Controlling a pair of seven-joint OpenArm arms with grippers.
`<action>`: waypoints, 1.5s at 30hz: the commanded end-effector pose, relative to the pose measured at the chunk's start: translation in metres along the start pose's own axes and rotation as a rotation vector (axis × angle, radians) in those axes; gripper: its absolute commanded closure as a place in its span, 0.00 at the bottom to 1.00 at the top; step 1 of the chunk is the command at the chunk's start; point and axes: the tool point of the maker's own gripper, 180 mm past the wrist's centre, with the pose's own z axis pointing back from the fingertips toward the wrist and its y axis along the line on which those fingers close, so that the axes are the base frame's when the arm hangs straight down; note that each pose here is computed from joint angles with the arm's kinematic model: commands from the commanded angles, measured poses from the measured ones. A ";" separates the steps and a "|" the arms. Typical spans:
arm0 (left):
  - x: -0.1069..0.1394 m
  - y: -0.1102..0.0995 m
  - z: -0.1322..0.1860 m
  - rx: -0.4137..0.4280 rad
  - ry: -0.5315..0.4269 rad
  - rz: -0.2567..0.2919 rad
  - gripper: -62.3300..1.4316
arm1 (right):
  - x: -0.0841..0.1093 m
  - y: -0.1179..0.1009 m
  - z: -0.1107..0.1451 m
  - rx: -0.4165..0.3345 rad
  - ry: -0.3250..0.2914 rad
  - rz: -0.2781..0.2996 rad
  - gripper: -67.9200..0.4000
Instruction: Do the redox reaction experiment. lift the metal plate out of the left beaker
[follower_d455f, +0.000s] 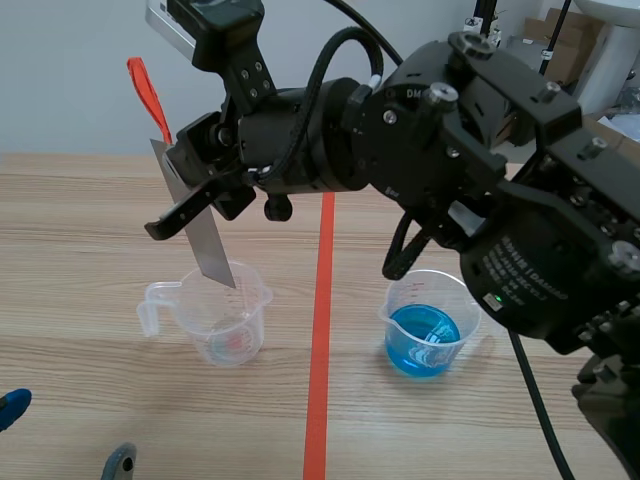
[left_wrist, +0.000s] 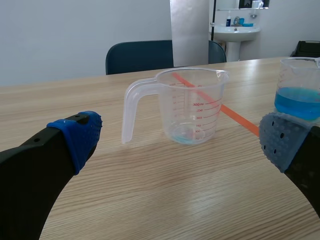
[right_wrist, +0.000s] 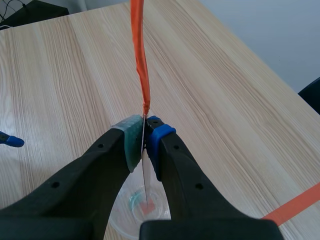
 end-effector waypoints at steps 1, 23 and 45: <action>0.010 0.004 0.000 0.002 -0.049 -0.010 0.00 | 0.022 -0.001 0.003 0.003 -0.047 0.033 0.98; 0.010 0.004 0.000 0.001 -0.049 -0.010 0.00 | 0.054 -0.022 0.025 0.071 -0.093 0.019 0.99; 0.010 0.004 0.000 0.002 -0.049 -0.010 0.00 | 0.054 0.002 0.022 0.176 -0.090 0.057 0.99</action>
